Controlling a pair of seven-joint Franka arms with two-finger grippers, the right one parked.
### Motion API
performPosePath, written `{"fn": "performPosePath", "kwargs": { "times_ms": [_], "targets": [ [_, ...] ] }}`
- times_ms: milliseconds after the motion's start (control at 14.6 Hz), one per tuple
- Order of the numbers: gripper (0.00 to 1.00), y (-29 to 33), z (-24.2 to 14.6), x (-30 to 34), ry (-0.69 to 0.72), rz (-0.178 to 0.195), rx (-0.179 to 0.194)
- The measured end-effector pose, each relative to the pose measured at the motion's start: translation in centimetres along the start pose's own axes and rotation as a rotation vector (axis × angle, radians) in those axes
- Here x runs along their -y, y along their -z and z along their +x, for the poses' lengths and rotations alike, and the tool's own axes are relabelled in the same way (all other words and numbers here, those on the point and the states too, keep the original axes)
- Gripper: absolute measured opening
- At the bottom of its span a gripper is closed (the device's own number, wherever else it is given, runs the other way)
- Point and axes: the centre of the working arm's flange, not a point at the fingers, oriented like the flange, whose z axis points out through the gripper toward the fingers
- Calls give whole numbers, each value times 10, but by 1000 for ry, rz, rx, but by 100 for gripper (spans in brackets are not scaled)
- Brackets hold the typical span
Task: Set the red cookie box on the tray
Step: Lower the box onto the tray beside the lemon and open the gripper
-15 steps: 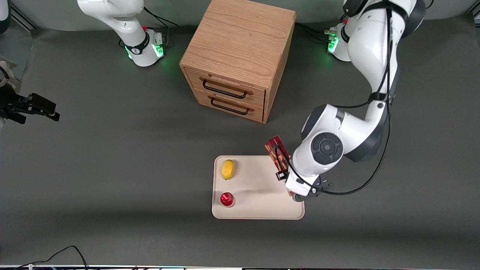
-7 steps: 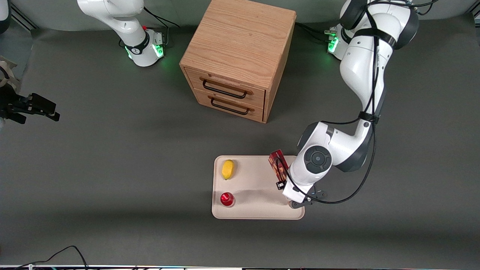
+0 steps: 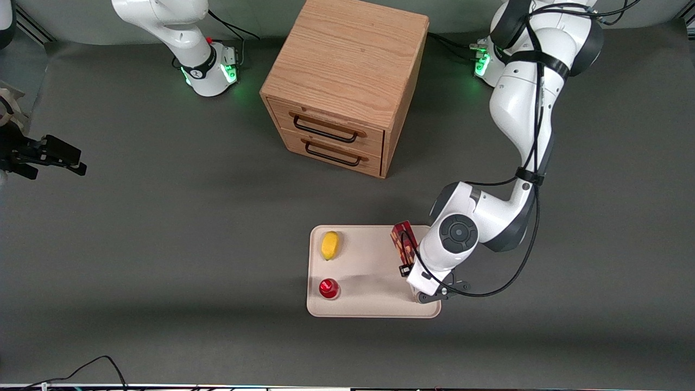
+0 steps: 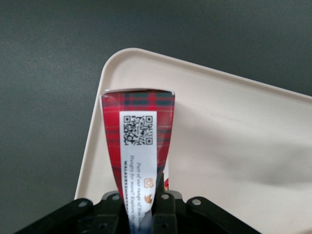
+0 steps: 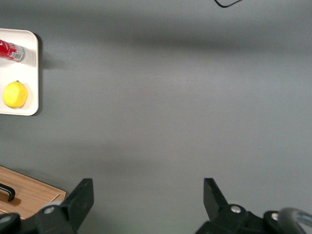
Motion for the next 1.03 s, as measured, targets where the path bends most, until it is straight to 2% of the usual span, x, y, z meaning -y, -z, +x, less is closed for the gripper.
{"fn": "performPosePath", "kwargs": {
  "times_ms": [274,342,821,889,1026],
  "targets": [
    [19,-7,6,9,2,15,-2],
    [24,-8,6,9,2,16,-1],
    [96,3,8,8,3,20,1],
    [100,14,7,9,4,40,22],
    [100,51,3,9,7,78,70]
  ]
}}
